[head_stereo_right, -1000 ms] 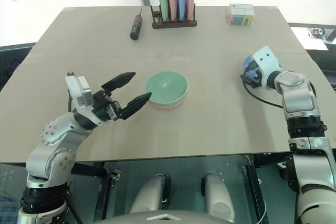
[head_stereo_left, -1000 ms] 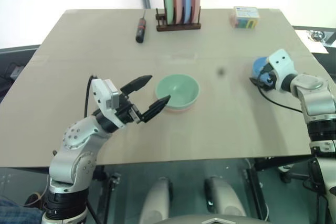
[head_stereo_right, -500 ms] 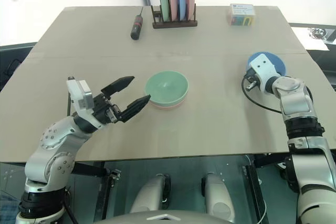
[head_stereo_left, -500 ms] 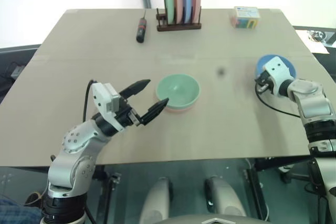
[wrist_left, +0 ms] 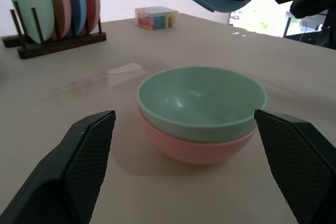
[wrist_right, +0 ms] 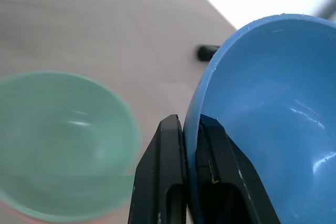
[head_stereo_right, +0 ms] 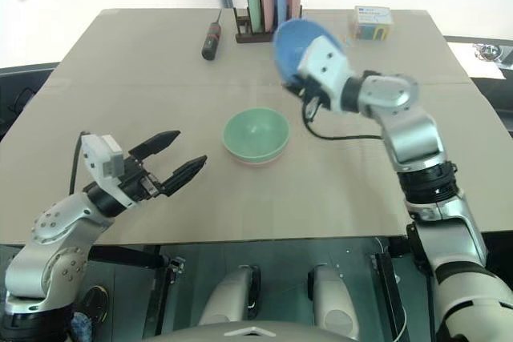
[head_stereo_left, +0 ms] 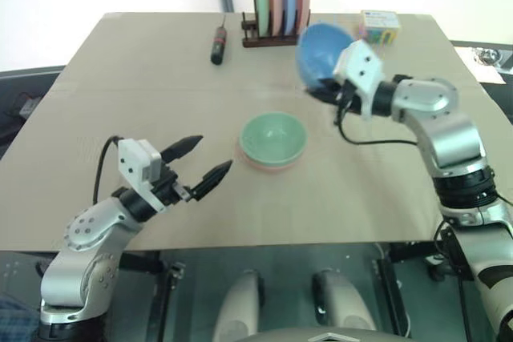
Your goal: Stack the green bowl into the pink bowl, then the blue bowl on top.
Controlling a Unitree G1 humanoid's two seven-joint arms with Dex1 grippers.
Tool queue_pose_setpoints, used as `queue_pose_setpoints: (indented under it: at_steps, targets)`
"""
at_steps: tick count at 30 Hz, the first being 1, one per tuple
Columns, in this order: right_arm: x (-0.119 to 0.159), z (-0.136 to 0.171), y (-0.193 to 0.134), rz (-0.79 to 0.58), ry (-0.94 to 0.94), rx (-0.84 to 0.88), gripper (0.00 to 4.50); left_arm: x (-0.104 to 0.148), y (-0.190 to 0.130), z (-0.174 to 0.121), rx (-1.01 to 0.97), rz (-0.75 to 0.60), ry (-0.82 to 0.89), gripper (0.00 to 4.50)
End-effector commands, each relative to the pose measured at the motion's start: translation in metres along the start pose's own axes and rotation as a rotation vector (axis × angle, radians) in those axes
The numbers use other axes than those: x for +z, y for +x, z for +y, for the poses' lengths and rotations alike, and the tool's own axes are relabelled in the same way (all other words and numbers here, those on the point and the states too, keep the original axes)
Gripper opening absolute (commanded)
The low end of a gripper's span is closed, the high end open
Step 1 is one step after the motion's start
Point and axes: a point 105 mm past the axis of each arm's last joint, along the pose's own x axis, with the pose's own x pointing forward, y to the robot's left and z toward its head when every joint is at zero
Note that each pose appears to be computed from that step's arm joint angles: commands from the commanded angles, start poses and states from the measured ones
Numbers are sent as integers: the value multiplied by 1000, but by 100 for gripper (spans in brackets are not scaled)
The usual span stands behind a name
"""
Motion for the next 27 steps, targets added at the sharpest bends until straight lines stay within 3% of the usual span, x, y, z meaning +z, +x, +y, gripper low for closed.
queue_pose_setpoints:
  at_steps: [1, 5, 11, 13, 14, 20, 27]
  targets:
    - [25, 24, 8, -52, -74, 129, 1, 10, -12, 5, 20, -11, 62, 450]
    - [26, 53, 16, -39, -107, 278, 1, 7, -23, 6, 32, 17, 75, 450]
    - [21, 65, 23, 28, -137, 311, 1, 1, -33, 7, 46, 52, 87, 450]
    - [20, 66, 24, 36, -147, 319, 75, 1, -32, 7, 45, 48, 85, 450]
    - [20, 65, 24, 41, -154, 316, 88, 2, -32, 6, 42, 44, 83, 450]
    - [19, 44, 10, 45, -93, 247, 346, 4, -26, 3, 28, 24, 71, 450]
    - [10, 2, -52, -151, 202, 29, 346, 11, -26, 4, 88, 17, 50, 450]
